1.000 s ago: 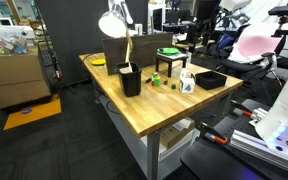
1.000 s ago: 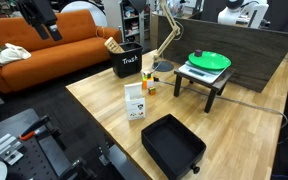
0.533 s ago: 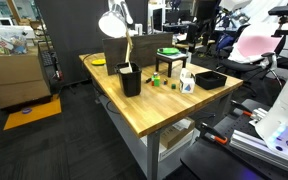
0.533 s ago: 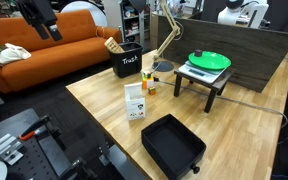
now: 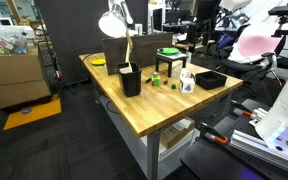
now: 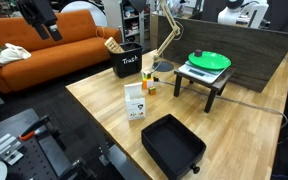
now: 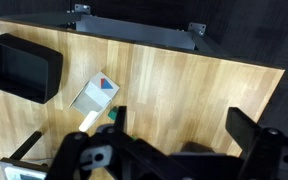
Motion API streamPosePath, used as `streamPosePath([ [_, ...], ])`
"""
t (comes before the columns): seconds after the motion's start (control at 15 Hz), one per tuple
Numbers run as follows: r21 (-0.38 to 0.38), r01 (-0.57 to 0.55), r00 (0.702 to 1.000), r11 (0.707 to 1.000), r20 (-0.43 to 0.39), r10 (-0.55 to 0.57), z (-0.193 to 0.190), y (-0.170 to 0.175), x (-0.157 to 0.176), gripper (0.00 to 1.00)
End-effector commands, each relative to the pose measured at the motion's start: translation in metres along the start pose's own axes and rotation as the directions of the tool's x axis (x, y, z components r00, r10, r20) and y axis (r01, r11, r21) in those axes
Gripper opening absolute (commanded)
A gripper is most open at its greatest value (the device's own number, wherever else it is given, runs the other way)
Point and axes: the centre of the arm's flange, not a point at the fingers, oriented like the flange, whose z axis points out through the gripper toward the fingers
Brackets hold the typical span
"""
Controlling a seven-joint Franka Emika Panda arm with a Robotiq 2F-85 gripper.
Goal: Pick the Rubik's cube and put it on the plate
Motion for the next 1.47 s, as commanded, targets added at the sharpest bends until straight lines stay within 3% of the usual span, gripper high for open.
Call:
streamPosePath([
  [0.0,0.0,0.0,1.0,1.0,0.0,0.0,0.0,0.0,0.0,1.0],
  [0.6,0.0,0.0,1.0,1.0,0.0,0.0,0.0,0.0,0.0,1.0],
  [1.0,-0.07,0.038,0.998,0.997,-0.043,-0.041,0.005,0.004,0.053,1.0],
  [1.33,-0.019,0.047,0.999,0.999,-0.023,-0.047,0.025,0.01,0.102,1.0],
  [1.4,-0.031,0.042,0.998,0.999,-0.043,-0.043,0.018,0.008,0.076,1.0],
])
